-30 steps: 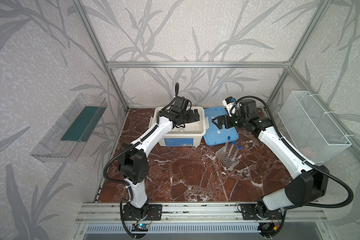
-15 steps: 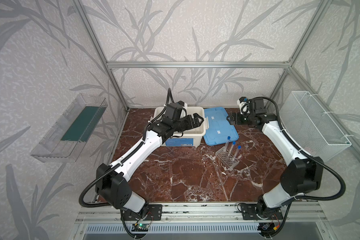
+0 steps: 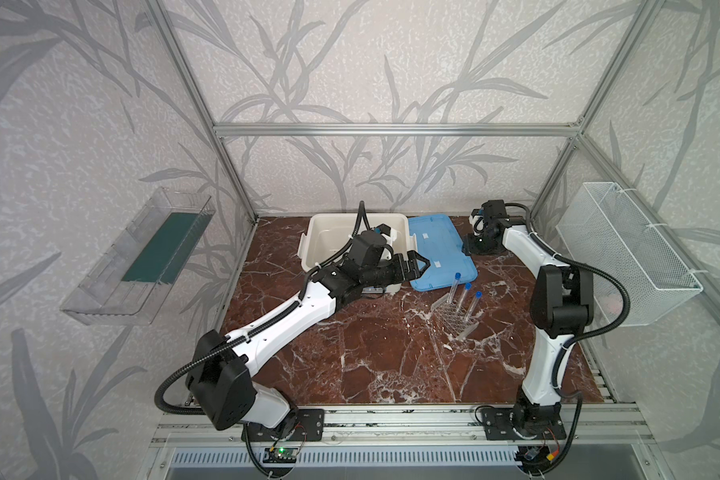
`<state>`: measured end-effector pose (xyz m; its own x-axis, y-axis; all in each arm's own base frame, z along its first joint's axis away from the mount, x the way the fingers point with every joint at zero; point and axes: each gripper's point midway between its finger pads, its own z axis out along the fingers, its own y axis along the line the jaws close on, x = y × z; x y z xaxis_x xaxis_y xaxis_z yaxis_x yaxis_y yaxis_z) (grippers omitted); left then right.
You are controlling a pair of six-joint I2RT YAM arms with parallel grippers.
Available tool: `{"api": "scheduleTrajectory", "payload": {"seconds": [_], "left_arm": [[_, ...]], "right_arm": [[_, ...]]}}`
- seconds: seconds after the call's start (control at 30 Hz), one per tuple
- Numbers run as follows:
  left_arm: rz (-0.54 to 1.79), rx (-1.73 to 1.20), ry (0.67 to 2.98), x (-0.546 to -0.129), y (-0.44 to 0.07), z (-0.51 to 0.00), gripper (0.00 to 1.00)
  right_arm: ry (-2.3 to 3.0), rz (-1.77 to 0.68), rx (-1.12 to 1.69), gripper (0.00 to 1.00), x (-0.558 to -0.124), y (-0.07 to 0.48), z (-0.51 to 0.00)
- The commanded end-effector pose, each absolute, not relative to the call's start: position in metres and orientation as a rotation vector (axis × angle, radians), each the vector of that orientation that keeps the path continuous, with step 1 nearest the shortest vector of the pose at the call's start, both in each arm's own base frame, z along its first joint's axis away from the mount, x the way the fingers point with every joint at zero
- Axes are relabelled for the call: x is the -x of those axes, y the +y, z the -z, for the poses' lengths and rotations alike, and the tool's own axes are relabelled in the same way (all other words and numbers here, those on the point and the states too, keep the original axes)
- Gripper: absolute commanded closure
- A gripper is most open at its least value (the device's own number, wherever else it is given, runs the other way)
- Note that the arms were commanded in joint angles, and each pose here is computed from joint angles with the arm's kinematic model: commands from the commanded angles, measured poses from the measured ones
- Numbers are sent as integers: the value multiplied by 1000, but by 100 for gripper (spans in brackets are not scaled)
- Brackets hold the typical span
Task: Organize the chemistry lab equipment
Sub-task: 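Raise the left gripper from the bin while the right gripper grasps the blue lid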
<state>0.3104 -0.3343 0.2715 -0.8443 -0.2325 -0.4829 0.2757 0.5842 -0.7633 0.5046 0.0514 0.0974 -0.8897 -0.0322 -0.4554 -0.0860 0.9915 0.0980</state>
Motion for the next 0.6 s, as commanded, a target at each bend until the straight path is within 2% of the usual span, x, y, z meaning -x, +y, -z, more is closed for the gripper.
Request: {"api": "scheduleTrajectory", "payload": {"seconds": [0.0, 0.27, 0.57], "left_arm": [[1246, -6, 2223, -310, -337, -277, 1], [1269, -11, 2222, -310, -345, -270, 1], [1286, 3, 2229, -309, -350, -262, 1]], "right_arm": [[2729, -76, 101, 44, -501, 36, -81], [2772, -186, 138, 56, -512, 40, -50], [2807, -121, 151, 66, -518, 30, -29]]}}
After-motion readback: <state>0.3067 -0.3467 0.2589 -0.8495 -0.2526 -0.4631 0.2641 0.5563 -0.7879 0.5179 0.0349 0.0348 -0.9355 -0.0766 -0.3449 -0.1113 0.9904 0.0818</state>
